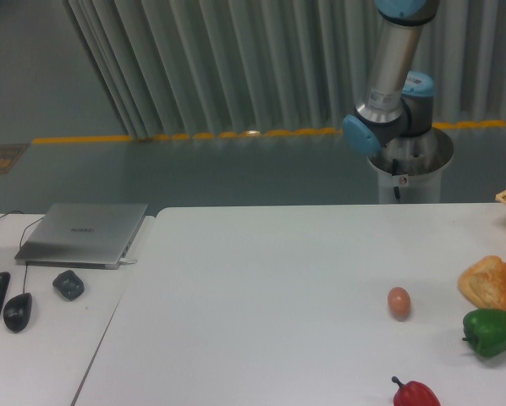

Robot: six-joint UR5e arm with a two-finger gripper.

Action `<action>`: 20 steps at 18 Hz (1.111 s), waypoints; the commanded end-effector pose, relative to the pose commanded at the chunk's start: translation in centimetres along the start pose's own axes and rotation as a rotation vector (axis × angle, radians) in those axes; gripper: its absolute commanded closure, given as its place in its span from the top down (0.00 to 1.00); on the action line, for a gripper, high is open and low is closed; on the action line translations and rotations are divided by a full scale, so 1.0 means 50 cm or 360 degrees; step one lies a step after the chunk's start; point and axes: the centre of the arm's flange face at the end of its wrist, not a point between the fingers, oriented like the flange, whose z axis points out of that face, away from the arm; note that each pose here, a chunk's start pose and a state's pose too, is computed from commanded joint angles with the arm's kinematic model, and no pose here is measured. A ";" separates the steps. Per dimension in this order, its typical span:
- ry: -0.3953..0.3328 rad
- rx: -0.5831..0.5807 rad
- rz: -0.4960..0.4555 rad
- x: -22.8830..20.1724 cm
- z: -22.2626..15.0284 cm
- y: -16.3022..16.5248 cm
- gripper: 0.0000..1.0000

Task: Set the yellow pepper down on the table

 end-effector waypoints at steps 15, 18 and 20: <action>0.0036 -0.0075 0.0024 0.059 0.150 -0.077 0.51; 0.0046 -0.0093 -0.0001 0.058 0.165 -0.075 0.58; 0.0057 -0.0108 -0.0007 0.058 0.176 -0.069 0.61</action>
